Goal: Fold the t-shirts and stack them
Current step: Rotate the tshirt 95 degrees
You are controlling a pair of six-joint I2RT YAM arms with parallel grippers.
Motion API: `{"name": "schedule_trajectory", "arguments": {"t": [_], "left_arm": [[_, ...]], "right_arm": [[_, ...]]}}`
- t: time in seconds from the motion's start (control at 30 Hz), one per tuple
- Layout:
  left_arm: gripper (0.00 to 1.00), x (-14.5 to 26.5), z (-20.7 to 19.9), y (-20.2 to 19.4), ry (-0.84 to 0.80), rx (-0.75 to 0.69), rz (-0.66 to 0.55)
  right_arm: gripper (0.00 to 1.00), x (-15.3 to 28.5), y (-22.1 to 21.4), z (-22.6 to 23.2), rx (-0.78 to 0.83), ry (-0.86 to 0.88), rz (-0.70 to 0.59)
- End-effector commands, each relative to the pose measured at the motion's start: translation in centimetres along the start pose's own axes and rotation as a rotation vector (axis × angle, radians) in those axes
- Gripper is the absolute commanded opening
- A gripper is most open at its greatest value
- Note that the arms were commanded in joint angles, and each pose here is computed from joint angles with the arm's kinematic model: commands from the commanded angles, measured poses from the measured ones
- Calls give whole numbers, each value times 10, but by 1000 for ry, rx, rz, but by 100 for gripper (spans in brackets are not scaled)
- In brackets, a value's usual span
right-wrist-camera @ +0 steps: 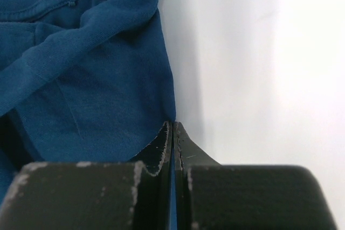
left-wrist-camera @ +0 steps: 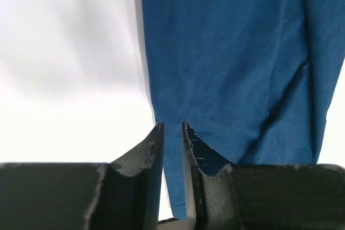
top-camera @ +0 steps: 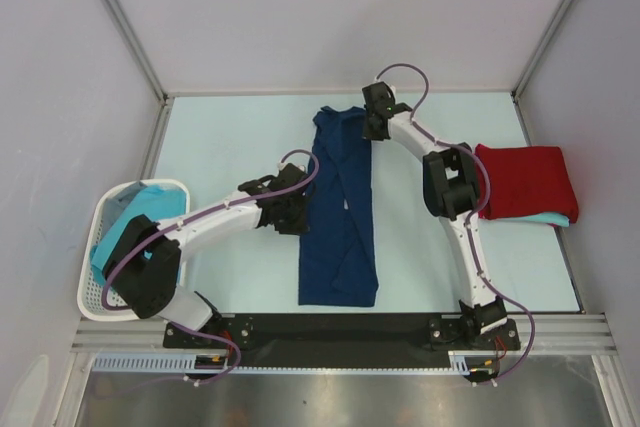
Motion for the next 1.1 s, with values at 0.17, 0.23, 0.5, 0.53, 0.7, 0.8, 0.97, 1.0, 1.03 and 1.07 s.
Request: {"name": "schedule_trajectory", "arguments": {"t": [0.17,0.23,0.5,0.53,0.7,0.8,0.97,1.0,1.03,1.07], "left_arm": [[23,-2,-5,-2,-3,-2,7],[23,-1,-7,-2,-8,-6,3],[24,24,-23,18,-61,-37,-103],[25,26,-23,19,-64,-42,-114],[26,28,-17,4,-78,-62,-121],[26,29,-14,-7,-94,-77,-125],[26,33,-6,-14,-77,-76,-147],[27,34,-5,-14,-73,-71,-152],[26,35,-3,-14,-64,-66,-154],[26,39,-2,-13,-65,-62,-168]], "right_arm": [[0,17,43,-16,-59,-2,-88],[14,21,42,-13,-67,14,-84],[72,137,65,4,-20,-31,-215],[73,143,50,6,-3,-33,-188],[69,204,7,6,36,-45,-145],[67,223,-32,-3,31,-46,-89],[63,253,-89,-10,87,-79,-41],[62,256,-102,-14,103,-98,-29],[62,266,-107,-14,102,-92,-43],[61,270,-114,-16,118,-109,-45]]}}
Point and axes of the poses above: each gripper's point midway between its finger pads, its own x axis back along the fingers, its own z axis along the line the jaws close on, y = z × x, the point moved 5 cm from there along x, back along the fingers
